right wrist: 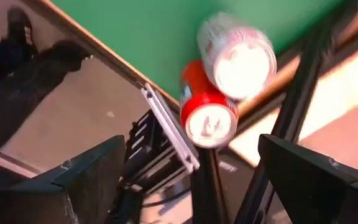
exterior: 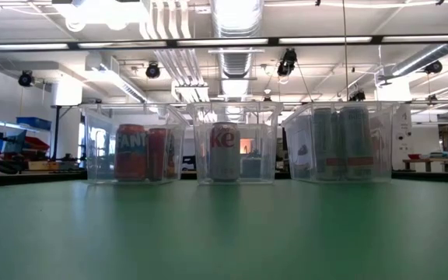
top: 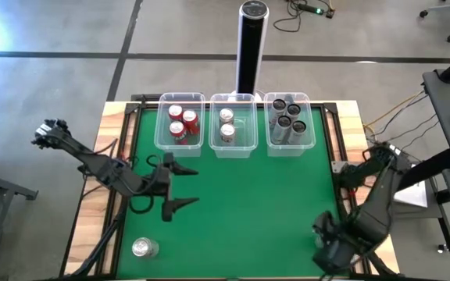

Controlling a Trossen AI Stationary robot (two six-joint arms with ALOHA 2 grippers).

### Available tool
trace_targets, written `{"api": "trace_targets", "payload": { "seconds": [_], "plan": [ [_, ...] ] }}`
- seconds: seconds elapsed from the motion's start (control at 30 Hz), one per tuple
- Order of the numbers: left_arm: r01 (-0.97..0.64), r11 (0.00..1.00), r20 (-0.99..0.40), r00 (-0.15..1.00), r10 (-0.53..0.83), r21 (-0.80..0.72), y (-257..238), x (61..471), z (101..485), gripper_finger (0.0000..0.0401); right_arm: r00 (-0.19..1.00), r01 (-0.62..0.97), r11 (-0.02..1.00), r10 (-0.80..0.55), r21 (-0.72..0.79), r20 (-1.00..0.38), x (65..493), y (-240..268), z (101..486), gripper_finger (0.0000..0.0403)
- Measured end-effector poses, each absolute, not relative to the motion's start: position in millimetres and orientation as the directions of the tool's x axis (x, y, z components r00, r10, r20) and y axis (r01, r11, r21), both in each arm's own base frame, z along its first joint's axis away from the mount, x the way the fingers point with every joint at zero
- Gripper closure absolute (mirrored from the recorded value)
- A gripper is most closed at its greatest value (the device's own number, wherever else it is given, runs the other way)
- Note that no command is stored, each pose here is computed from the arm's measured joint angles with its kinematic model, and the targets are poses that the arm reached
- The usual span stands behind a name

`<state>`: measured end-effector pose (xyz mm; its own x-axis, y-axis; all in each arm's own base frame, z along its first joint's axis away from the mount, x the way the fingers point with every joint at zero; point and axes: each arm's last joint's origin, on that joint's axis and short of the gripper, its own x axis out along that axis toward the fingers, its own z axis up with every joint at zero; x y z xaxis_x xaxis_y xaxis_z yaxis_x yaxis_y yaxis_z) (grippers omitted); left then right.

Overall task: Sort soda cans
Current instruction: Put the orange can into the top left transparent bin

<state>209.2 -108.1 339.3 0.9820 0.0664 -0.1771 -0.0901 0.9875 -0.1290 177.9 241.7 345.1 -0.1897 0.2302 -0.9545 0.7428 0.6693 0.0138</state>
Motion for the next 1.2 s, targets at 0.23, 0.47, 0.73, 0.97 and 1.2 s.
{"api": "trace_targets", "payload": {
  "seconds": [0.23, 0.47, 0.73, 0.97, 1.2],
  "plan": [
    [-0.067, 0.977, -0.118, 0.992, 0.043, -0.201, -111, 213, 339, 0.0040, -0.210, 0.792, 0.608, 0.197, -0.049, -0.958, 157, 249, 338, 0.0035],
    [0.025, 0.971, -0.059, 0.997, -0.040, -0.239, -115, 215, 345, 0.0040, -0.301, 0.796, 0.600, 0.281, -0.078, -0.911, 163, 242, 310, 0.0035],
    [0.078, 0.956, -0.070, 0.992, -0.102, -0.284, -120, 222, 339, 0.0040, -0.264, 0.841, 0.541, 0.378, -0.020, -0.887, 155, 228, 271, 0.0035],
    [0.089, 0.939, -0.107, 0.986, -0.131, -0.332, -129, 228, 330, 0.0040, -0.314, 0.817, 0.576, 0.391, -0.037, -0.865, 153, 228, 251, 0.0035],
    [0.092, 0.937, -0.118, 0.983, -0.138, -0.336, -132, 229, 327, 0.0040, -0.368, 0.803, 0.593, 0.421, -0.055, -0.829, 151, 228, 223, 0.0035]
  ]
}}
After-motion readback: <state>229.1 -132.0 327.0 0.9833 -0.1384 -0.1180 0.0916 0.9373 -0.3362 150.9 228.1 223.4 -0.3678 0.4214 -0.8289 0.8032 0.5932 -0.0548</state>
